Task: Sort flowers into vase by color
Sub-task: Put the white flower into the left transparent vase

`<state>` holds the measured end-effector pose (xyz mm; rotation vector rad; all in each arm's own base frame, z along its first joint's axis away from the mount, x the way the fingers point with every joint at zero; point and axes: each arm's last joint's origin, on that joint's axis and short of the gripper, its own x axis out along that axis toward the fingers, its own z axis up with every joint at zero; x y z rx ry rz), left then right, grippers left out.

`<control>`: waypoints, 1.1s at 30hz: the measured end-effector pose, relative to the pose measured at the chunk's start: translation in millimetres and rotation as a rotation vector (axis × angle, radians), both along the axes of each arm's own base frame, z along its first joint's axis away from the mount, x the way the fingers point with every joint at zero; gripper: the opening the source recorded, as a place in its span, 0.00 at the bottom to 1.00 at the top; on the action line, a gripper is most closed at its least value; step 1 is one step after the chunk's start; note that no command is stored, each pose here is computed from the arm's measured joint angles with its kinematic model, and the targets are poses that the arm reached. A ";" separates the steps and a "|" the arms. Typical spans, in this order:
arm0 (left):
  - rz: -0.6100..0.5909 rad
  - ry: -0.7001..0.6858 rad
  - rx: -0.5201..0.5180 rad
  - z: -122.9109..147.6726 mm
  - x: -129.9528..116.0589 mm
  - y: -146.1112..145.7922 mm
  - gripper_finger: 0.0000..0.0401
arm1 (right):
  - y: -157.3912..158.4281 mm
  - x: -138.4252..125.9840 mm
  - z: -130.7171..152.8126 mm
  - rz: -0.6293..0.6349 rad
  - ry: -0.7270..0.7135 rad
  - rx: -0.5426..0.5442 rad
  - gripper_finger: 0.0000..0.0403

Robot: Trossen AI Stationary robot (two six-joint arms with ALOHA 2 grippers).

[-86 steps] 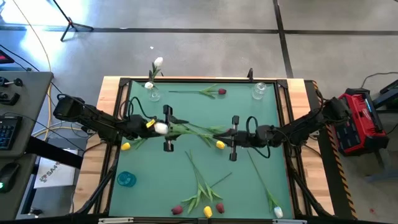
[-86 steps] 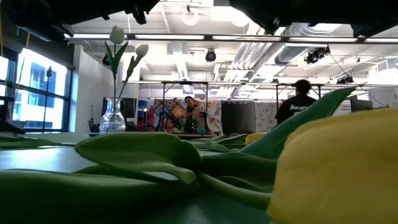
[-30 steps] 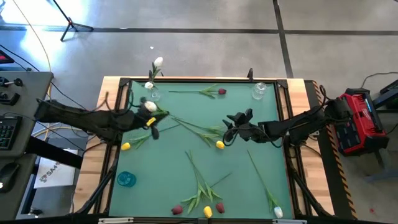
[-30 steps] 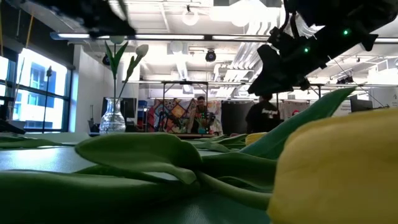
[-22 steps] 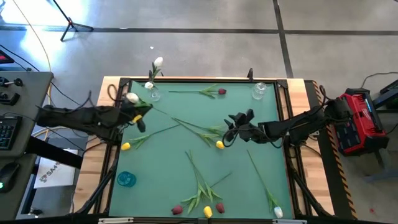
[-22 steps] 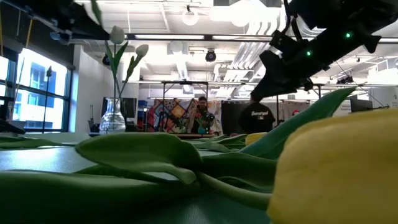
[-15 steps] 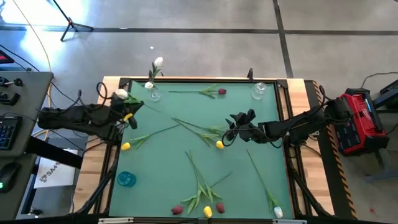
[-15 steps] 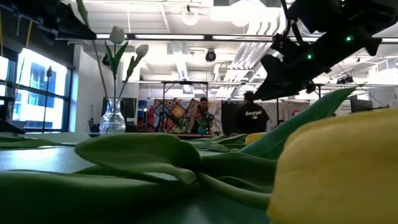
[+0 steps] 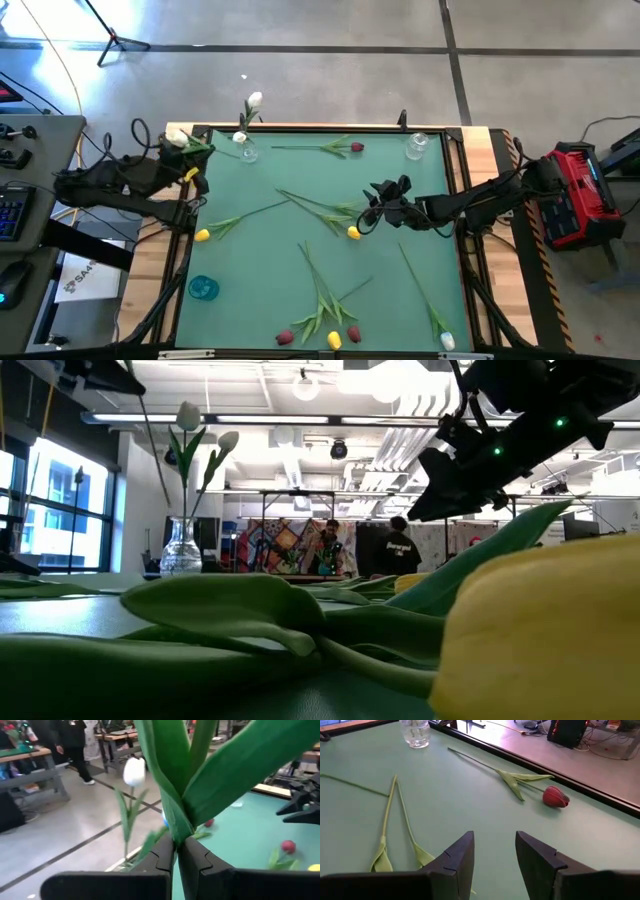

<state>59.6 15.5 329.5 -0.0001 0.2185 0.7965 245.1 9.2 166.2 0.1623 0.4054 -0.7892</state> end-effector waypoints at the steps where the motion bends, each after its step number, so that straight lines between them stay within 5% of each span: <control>1: 0.009 0.007 0.001 4.1 -1.6 0.7 0.00 | 0.0 0.1 0.1 -0.001 -0.004 0.003 0.33; 10: 0.028 0.114 -0.014 13.1 8.2 5.2 0.00 | -1.5 1.8 2.3 -0.018 -0.053 0.024 0.33; 18: -0.070 0.271 -0.151 -0.7 36.9 12.4 0.00 | -2.7 3.8 2.6 0.024 -0.078 0.087 0.33; 28: 0.195 0.178 -0.141 17.1 28.0 36.2 0.00 | 4.8 3.9 2.0 0.043 -0.126 0.172 0.33; 33: 0.228 0.185 -0.161 17.6 41.3 61.6 0.00 | 3.4 6.9 6.6 0.042 -0.183 0.173 0.33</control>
